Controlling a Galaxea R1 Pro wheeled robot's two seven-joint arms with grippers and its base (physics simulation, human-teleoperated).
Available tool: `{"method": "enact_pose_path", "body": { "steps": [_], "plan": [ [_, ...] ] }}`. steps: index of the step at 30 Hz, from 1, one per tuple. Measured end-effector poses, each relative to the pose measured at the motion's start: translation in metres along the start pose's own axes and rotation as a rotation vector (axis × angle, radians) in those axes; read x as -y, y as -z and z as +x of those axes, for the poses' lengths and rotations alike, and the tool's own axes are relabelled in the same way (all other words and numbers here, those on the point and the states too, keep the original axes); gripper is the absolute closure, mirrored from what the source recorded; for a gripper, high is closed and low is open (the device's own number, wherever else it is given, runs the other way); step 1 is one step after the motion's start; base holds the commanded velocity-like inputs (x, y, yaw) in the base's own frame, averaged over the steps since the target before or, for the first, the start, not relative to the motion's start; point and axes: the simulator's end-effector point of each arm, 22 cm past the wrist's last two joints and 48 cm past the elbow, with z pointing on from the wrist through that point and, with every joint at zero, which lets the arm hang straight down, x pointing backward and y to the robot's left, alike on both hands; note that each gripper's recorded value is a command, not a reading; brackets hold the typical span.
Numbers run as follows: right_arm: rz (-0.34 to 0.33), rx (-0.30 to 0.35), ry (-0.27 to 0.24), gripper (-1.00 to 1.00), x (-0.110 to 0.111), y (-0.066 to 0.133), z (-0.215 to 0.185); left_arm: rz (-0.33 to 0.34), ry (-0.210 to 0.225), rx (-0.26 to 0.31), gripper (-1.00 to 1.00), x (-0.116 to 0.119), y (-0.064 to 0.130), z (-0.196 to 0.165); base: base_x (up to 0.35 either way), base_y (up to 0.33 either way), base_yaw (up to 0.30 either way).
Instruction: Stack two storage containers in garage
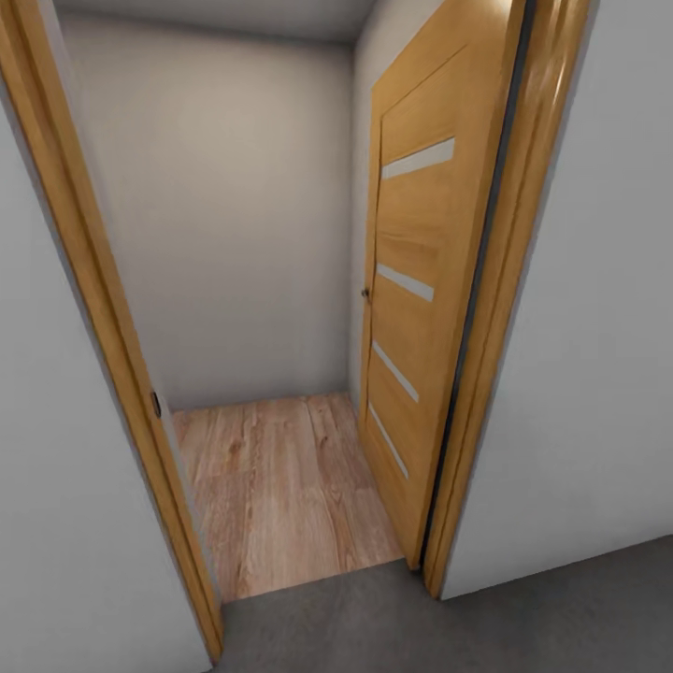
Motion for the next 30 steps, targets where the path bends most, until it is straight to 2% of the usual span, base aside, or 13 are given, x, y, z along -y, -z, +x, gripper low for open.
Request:
{"method": "enact_pose_path", "body": {
  "steps": [26, 30],
  "plan": [
    [0.001, -0.001, -0.004, -1.0, 0.0001, 0.0, 0.0002, -0.001, 0.001, 0.0, -1.0, -0.0007, 0.0, 0.0001, 0.317, 0.0, 0.0],
    [0.001, 0.0, -0.004, -1.0, 0.0001, 0.0, 0.0, -0.001, 0.001, 0.0, -1.0, -0.0006, 0.0, 0.0001, 0.317, 0.0, 0.136]
  ]
}}
